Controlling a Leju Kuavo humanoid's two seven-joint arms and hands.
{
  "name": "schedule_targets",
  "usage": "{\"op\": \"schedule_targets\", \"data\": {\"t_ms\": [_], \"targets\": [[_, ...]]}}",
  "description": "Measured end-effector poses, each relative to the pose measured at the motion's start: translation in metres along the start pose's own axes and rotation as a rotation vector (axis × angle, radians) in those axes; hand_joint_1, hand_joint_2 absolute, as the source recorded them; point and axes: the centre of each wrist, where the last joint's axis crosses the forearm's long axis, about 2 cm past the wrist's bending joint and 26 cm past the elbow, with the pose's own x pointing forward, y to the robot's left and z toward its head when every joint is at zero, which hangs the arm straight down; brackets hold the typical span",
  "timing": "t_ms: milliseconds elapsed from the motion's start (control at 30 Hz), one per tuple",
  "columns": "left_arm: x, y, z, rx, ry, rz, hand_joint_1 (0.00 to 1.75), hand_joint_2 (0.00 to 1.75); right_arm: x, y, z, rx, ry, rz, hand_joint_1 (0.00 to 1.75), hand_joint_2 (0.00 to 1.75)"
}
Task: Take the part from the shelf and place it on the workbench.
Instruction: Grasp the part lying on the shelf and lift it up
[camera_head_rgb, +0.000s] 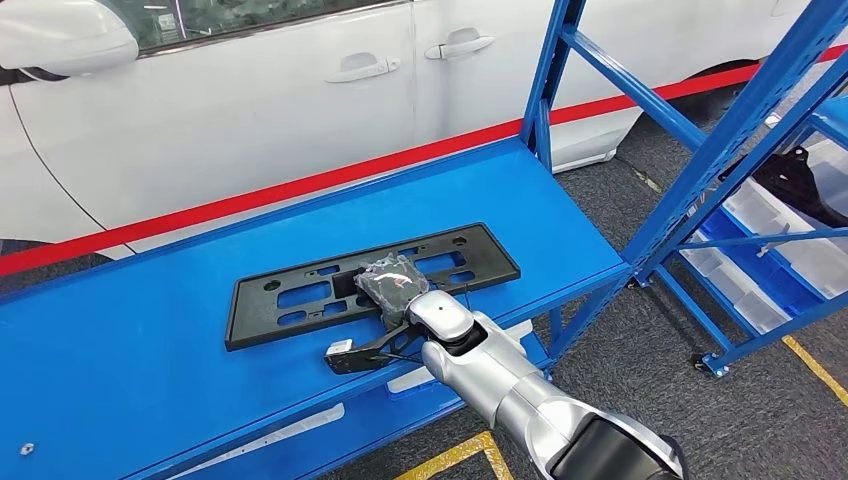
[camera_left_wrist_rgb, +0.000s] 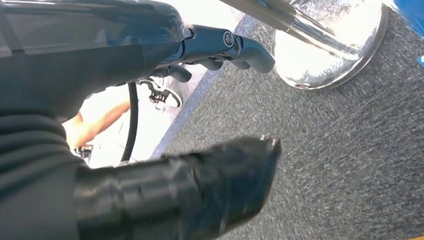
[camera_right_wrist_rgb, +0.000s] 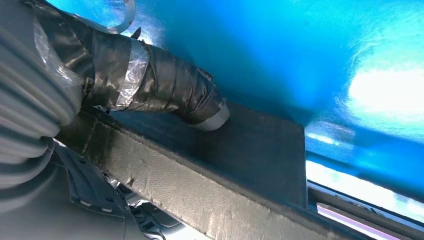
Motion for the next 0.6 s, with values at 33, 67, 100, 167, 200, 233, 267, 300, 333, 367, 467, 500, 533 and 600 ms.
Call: {"op": "schedule_targets", "data": {"t_ms": [33, 67, 100, 167, 200, 233, 267, 300, 333, 367, 467, 500, 533, 600], "targets": [[0.0, 0.0, 0.0, -0.001, 0.0, 0.004, 0.0, 1.75, 0.0, 0.0, 0.0, 0.0, 0.0, -0.001, 1.75, 1.75], [0.0, 0.0, 0.0, -0.002, 0.0, 0.006, 0.0, 1.75, 0.0, 0.0, 0.0, 0.0, 0.0, -0.002, 1.75, 1.75], [-0.001, 0.0, 0.0, -0.003, 0.001, 0.006, 0.0, 1.75, 0.0, 0.0, 0.0, 0.0, -0.001, -0.003, 1.75, 1.75], [-0.001, 0.0, 0.0, -0.001, 0.008, 0.001, 0.0, 1.75, -0.001, -0.001, 0.0, -0.006, -0.001, -0.003, 1.75, 1.75], [-0.001, 0.0, 0.0, 0.005, 0.011, -0.001, 0.0, 1.75, -0.001, -0.001, 0.0, -0.014, 0.0, -0.004, 1.75, 1.75], [-0.002, -0.001, 0.0, 0.011, 0.013, -0.004, 0.0, 1.75, -0.001, -0.002, 0.0, -0.028, 0.001, -0.008, 1.75, 1.75], [-0.002, -0.001, 0.0, 0.019, 0.013, -0.006, 0.0, 1.75, -0.002, -0.003, 0.0, -0.047, 0.001, -0.014, 1.75, 1.75], [-0.003, -0.001, -0.001, 0.025, 0.014, -0.009, 0.0, 1.75, -0.003, -0.004, 0.0, -0.07, 0.002, -0.021, 1.75, 1.75], [-0.005, -0.002, -0.001, 0.029, 0.014, -0.012, 0.0, 1.75, -0.004, -0.007, 0.001, -0.097, 0.001, -0.029, 1.75, 1.75], [-0.006, -0.003, -0.001, 0.032, 0.016, -0.015, 0.0, 1.75, -0.005, -0.011, 0.001, -0.127, -0.001, -0.034, 1.75, 1.75], [-0.012, -0.006, -0.003, 0.043, 0.023, -0.012, 0.0, 1.75, -0.008, -0.031, 0.004, -0.233, -0.016, -0.034, 1.75, 1.75], [-0.013, -0.007, -0.003, 0.046, 0.025, -0.012, 0.0, 1.75, -0.009, -0.038, 0.006, -0.276, -0.023, -0.027, 1.75, 1.75], [-0.015, -0.008, -0.003, 0.047, 0.028, -0.013, 0.0, 1.75, -0.009, -0.046, 0.008, -0.322, -0.031, -0.018, 1.75, 1.75], [-0.017, -0.01, -0.004, 0.046, 0.033, -0.016, 0.0, 1.75, -0.01, -0.061, 0.012, -0.408, -0.045, -0.004, 1.75, 1.75]]}}
